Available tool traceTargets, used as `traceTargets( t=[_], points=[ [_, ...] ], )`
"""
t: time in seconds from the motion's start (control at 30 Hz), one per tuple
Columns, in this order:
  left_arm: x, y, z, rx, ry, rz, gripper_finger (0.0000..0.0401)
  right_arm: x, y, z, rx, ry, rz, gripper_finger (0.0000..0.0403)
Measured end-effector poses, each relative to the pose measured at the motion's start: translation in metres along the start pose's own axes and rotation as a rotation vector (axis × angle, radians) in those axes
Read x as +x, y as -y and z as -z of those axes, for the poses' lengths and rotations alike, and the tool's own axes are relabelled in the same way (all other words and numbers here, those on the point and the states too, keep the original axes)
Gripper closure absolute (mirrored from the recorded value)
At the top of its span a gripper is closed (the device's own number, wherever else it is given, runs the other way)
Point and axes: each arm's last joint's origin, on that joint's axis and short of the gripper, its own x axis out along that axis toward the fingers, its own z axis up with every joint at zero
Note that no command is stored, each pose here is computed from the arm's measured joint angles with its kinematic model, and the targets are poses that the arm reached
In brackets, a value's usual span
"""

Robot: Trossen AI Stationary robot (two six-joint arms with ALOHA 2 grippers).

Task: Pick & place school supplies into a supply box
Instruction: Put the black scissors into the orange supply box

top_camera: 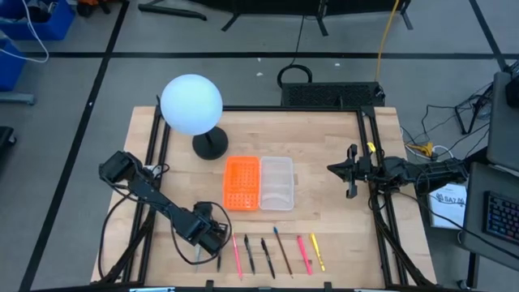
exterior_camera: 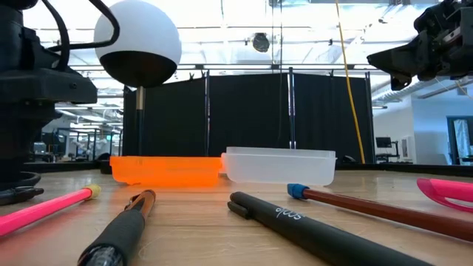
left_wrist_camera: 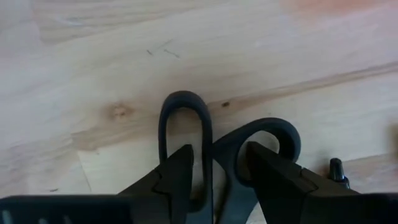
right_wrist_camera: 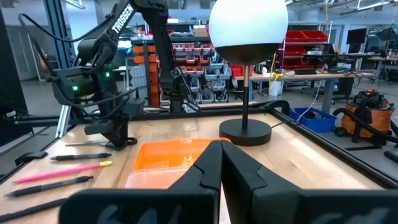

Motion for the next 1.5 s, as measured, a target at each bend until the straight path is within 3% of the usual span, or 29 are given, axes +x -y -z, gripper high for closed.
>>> traceTargets(
  t=[0.27,0.5,0.7,0.97,1.2,1.3,1.5],
  points=[
    [-0.019,-0.001,-0.003,-0.028,0.075,0.102,0.0347,0.0,0.0,0.0,0.0,0.0,0.0,0.0403],
    [-0.058,0.001,-0.017,-0.029,0.174,0.218,0.0346,0.0,0.0,0.0,0.0,0.001,0.0,0.0403],
    [-0.103,0.023,-0.04,-0.054,0.234,0.308,0.0346,0.0,0.0,0.0,0.0,0.001,0.0,0.0403],
    [-0.159,0.067,-0.114,-0.022,0.364,0.507,0.0347,0.0,0.0,0.0,0.0,0.0,0.001,0.0403],
    [-0.178,0.097,-0.189,-0.044,0.387,0.759,0.0347,0.0,0.0,0.0,0.0,0.0,0.001,0.0403],
    [-0.175,0.108,-0.217,-0.038,0.402,0.79,0.0347,0.0,0.0,0.0,-0.001,0.0,0.001,0.0403],
    [-0.144,0.148,-0.251,-0.006,0.396,0.723,0.0347,0.0,0.0,-0.001,-0.001,0.007,0.001,0.0403]
  ],
)
